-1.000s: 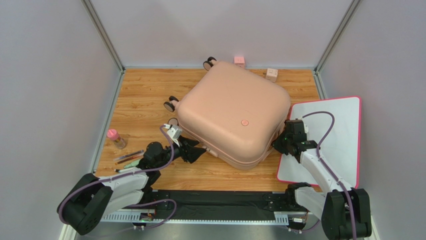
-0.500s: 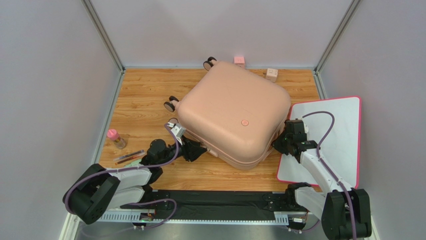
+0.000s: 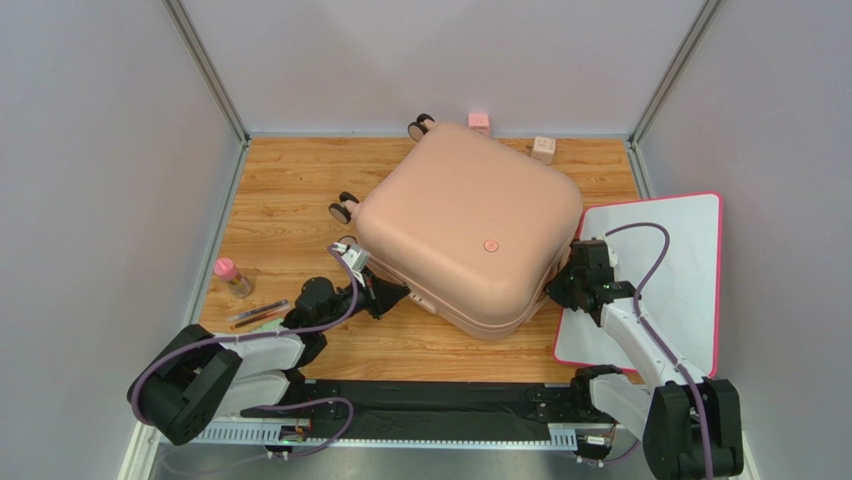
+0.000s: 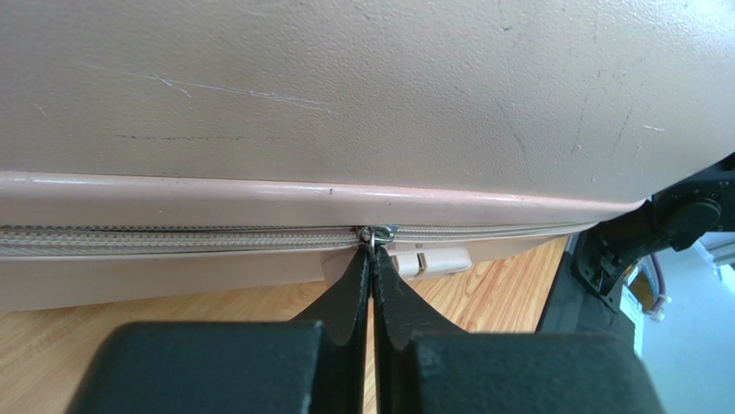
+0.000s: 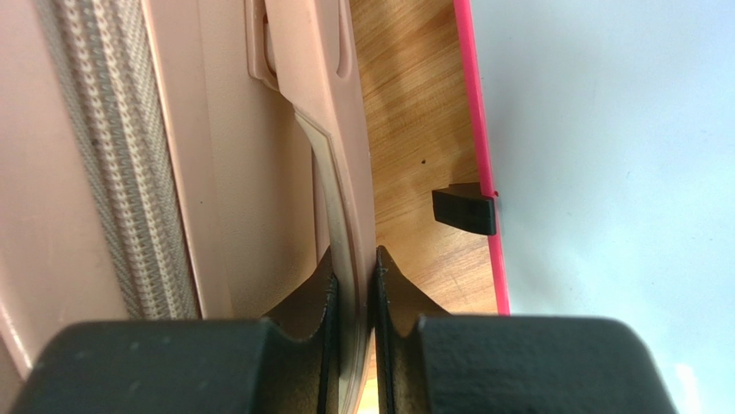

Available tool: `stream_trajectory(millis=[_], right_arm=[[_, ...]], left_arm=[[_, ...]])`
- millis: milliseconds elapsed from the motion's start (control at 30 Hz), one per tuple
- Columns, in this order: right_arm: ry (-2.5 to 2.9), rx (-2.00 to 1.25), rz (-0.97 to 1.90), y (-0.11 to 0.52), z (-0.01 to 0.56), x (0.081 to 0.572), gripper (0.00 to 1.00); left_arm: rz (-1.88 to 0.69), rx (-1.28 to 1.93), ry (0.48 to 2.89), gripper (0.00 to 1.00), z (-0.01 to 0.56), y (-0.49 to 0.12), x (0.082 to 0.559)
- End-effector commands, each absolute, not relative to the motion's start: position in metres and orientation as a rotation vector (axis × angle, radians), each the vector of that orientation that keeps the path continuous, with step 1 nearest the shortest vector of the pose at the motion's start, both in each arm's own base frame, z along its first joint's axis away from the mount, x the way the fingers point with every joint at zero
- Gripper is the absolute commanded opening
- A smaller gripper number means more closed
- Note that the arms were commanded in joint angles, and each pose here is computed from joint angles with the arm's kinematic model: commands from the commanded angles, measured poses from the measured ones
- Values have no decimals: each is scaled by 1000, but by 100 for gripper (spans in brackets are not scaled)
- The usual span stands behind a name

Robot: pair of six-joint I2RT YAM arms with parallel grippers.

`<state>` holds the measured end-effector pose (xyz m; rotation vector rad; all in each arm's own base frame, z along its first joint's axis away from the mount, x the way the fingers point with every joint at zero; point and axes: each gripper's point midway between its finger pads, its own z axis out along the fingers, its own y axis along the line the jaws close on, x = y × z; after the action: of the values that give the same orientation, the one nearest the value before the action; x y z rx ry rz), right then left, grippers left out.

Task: Pack the luggage
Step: Zip the luggage at the center of the board.

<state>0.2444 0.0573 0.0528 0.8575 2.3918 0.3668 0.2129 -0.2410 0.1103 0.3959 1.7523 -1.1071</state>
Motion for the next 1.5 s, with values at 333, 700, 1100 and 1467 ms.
stream_trajectory(millis=[333, 700, 1100, 1467], right_arm=[[2332, 855, 266, 38, 60, 247, 0], [2328, 916, 181, 27, 53, 242, 0], [2312, 917, 141, 20, 57, 238, 0], [2326, 916, 136, 21, 53, 240, 0]], left_arm=[[-882, 97, 1784, 0, 112, -204, 248], [-691, -77, 1839, 0, 99, -166, 269], [-531, -257, 1828, 0, 97, -112, 289], [-441, -345, 1813, 0, 104, -72, 317]])
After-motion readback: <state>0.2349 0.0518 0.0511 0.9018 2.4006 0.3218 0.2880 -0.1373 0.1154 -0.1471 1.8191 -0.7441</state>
